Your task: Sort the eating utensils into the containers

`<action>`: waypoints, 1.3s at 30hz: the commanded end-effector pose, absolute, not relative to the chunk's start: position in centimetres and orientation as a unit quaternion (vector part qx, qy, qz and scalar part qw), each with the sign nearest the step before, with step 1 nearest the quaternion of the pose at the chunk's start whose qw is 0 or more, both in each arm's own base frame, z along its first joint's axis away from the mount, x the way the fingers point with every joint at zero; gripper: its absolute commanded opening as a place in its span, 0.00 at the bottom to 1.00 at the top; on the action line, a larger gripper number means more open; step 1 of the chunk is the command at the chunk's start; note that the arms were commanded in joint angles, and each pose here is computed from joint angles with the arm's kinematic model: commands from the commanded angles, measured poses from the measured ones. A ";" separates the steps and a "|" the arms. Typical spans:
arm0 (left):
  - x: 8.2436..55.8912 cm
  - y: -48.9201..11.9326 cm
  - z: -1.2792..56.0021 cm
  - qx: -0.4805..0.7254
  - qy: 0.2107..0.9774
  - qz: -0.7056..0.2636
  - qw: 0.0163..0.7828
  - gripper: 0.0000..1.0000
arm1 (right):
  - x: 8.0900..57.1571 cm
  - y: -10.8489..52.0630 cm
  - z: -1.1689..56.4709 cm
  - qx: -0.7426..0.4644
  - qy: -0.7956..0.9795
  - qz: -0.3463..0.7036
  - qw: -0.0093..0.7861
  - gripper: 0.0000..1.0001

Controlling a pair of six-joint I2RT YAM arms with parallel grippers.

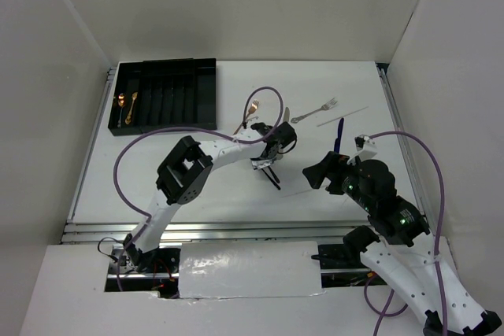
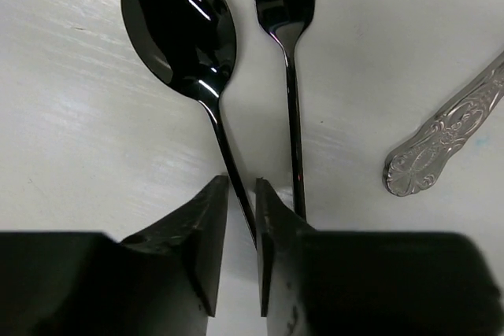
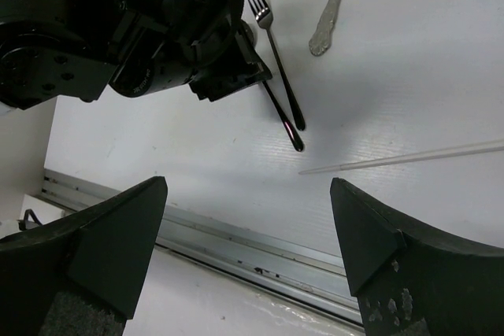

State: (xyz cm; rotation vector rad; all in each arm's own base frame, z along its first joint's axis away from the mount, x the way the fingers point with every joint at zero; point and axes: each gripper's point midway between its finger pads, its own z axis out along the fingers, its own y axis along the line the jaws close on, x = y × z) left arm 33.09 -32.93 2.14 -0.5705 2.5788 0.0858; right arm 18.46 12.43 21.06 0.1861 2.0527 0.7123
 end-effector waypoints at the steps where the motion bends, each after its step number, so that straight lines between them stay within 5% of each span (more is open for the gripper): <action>1: 32.3 -31.9 0.0 -0.224 0.948 0.052 0.222 0.31 | 18.3 12.6 20.5 0.063 0.838 0.286 0.460 0.93; 5: 30.5 -28.7 0.4 -0.223 0.943 0.091 0.228 0.12 | 18.5 12.6 20.4 0.063 0.838 0.286 0.460 0.92; 6: 30.3 -28.0 1.7 -0.230 0.940 0.088 0.237 0.00 | 18.5 12.6 20.4 0.064 0.837 0.285 0.462 0.93; 13: 28.6 -20.9 7.1 -0.149 0.936 0.144 0.284 0.00 | 18.6 12.5 20.7 0.063 0.835 0.283 0.467 0.92; 20: 33.4 -13.7 15.9 0.040 0.910 0.128 0.393 0.00 | 19.1 12.8 20.4 0.056 0.836 0.280 0.469 0.93; 23: 36.4 -6.2 19.5 -0.020 0.912 0.145 0.384 0.00 | 19.5 13.1 20.5 0.056 0.836 0.283 0.467 0.93; 25: 38.0 -6.2 20.6 0.011 0.922 0.066 0.381 0.00 | 19.7 13.4 20.5 0.061 0.836 0.289 0.463 0.93; 31: 43.0 0.7 24.2 0.020 0.904 0.062 0.422 0.00 | 20.3 15.3 20.1 0.053 0.843 0.313 0.433 0.94; 39: 51.0 8.8 22.9 0.016 0.902 0.128 0.413 0.00 | 22.6 14.7 19.3 0.070 0.868 0.258 0.419 0.94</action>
